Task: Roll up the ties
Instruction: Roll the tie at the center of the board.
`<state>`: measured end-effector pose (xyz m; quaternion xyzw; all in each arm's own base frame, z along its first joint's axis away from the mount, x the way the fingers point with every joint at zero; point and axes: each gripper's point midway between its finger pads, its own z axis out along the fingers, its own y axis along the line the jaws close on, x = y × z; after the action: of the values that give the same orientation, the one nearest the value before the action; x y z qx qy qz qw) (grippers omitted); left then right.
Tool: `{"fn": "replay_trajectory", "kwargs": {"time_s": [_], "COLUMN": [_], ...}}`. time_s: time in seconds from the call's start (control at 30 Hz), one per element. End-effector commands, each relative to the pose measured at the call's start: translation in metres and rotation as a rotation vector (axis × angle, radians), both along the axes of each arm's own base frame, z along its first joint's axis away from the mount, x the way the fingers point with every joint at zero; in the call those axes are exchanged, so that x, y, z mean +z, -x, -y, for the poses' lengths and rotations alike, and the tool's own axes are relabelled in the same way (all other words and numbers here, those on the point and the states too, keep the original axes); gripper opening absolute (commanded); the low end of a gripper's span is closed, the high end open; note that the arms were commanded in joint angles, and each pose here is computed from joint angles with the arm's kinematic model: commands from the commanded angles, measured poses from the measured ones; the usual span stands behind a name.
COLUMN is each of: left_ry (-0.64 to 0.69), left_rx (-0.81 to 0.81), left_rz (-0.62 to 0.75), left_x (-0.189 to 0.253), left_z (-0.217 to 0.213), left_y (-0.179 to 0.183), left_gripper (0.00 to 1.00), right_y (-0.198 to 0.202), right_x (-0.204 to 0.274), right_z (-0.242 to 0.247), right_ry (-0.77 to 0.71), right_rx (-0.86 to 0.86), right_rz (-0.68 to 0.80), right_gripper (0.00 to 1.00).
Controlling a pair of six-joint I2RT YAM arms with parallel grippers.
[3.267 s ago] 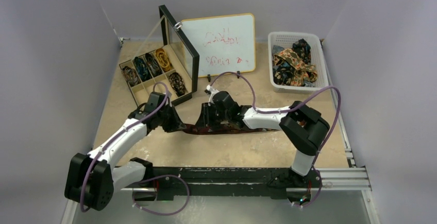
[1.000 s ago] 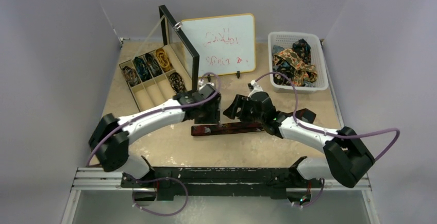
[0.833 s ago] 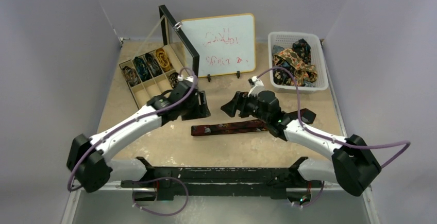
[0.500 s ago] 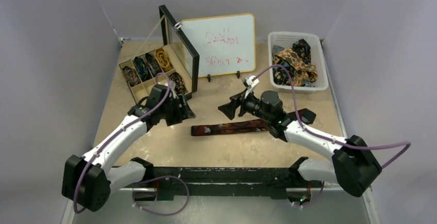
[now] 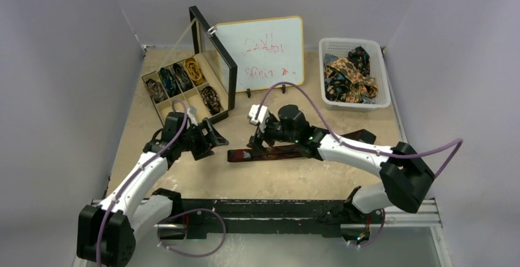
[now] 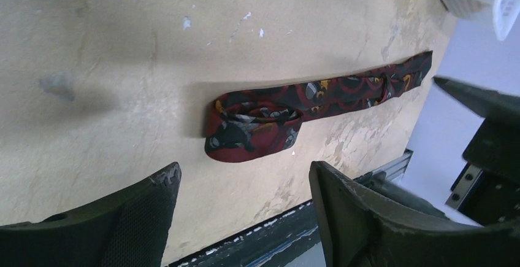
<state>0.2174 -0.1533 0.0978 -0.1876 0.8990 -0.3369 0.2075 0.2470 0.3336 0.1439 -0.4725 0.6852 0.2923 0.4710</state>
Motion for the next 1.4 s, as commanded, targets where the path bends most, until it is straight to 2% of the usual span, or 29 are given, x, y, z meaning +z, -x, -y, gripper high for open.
{"fn": "replay_trajectory", "kwargs": {"time_s": [0.0, 0.33, 0.73, 0.83, 1.03, 1.2, 1.37], "left_ry": [-0.006, -0.043, -0.068, -0.067, -0.064, -0.056, -0.052], "left_rx": [0.087, 0.158, 0.159, 0.156, 0.152, 0.145, 0.15], "left_rz": [0.003, -0.035, -0.028, -0.023, -0.018, -0.025, -0.032], "left_x": [0.0, -0.012, -0.012, -0.01, -0.008, -0.011, -0.013], "left_z": [-0.017, -0.034, -0.04, -0.039, -0.039, -0.037, -0.037], "left_y": [0.002, 0.001, 0.003, 0.002, 0.001, 0.001, 0.002], "left_gripper": [0.75, 0.75, 0.75, 0.75, 0.75, 0.75, 0.75], "right_y": [0.023, 0.037, 0.046, 0.041, 0.04, 0.045, 0.051], "right_x": [-0.014, -0.051, -0.092, -0.108, -0.133, -0.143, -0.139], "right_z": [-0.022, -0.062, -0.085, -0.085, -0.075, -0.069, -0.074], "right_ry": [0.123, 0.22, 0.261, 0.298, 0.389, 0.407, 0.389], "right_rx": [0.23, 0.383, 0.449, 0.445, 0.458, 0.464, 0.482], "right_rz": [0.046, -0.004, -0.049, -0.045, -0.065, -0.094, -0.105], "right_gripper": [0.84, 0.88, 0.88, 0.82, 0.51, 0.38, 0.35]}}
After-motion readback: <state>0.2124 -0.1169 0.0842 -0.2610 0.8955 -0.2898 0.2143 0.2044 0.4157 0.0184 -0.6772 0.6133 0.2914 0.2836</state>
